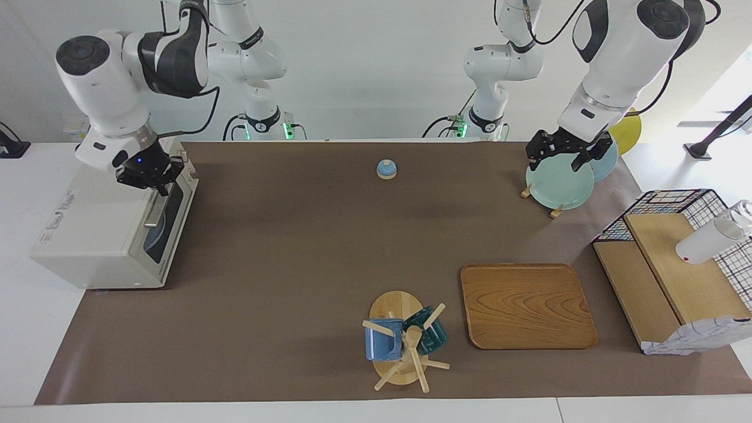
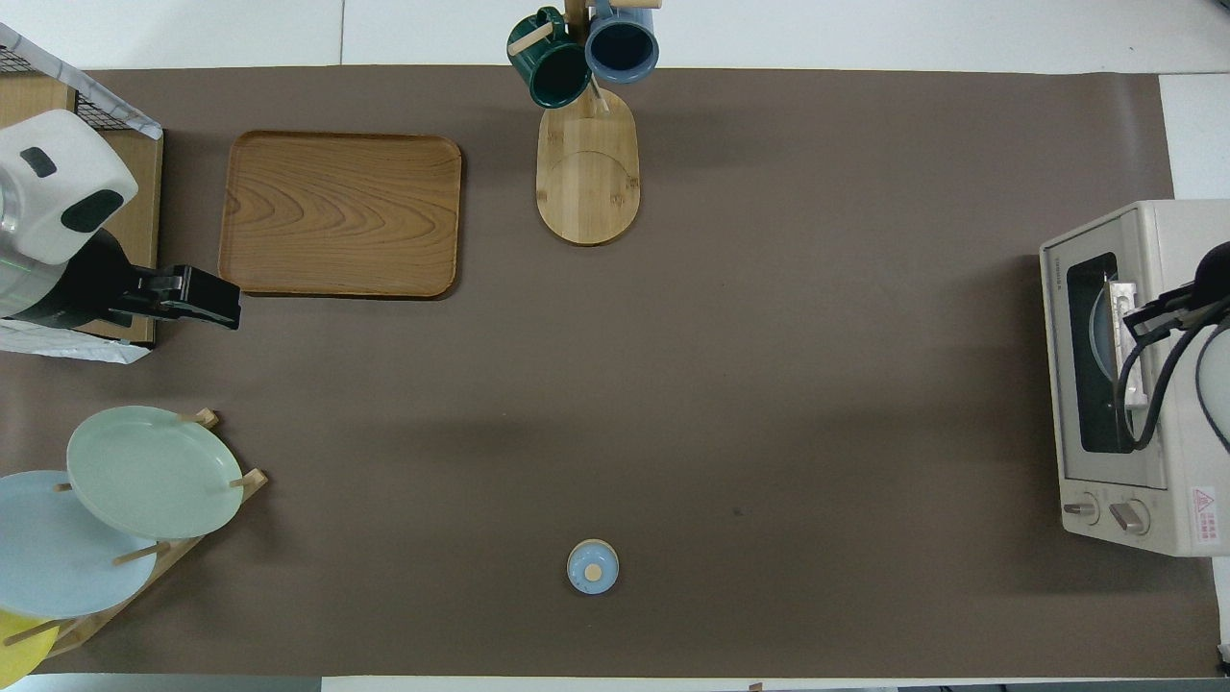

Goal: Put eggplant into oven

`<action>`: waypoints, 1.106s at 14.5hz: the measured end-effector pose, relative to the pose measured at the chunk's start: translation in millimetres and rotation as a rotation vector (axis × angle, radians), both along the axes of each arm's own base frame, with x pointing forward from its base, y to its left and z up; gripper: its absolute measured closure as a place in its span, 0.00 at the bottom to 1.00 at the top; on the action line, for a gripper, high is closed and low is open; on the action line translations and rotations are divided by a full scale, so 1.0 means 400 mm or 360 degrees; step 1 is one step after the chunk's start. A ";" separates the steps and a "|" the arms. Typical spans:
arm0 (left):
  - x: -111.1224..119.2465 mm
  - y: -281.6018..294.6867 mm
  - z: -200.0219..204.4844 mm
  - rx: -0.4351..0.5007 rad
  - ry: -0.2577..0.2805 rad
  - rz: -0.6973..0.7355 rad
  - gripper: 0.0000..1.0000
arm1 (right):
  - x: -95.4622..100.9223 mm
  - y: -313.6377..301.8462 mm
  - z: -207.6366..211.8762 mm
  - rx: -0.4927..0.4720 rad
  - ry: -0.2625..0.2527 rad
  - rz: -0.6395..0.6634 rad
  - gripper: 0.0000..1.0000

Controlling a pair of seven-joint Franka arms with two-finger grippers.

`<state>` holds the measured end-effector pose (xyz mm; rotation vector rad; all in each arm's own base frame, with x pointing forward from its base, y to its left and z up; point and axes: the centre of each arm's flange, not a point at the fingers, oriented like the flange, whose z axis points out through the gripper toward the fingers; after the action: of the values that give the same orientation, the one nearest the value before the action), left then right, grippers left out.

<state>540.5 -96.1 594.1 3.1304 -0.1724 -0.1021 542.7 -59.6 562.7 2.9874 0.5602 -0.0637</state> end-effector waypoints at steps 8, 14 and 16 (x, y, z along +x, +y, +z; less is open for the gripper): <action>0.000 0.000 0.000 0.0000 0.0000 0.0000 0.00 | 0.009 0.062 0.046 0.0073 0.0071 -0.0248 0.35; 0.000 0.000 0.000 0.0000 0.0000 0.0000 0.00 | 0.009 0.100 0.059 0.0071 0.0069 -0.0259 0.00; 0.000 0.000 0.000 0.0000 0.0000 0.0000 0.00 | 0.005 0.082 0.060 0.0071 0.0077 -0.0279 0.00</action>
<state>540.5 -96.1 594.1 3.1304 -0.1724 -0.1021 544.7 -26.6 586.9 3.0787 0.3064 -0.1388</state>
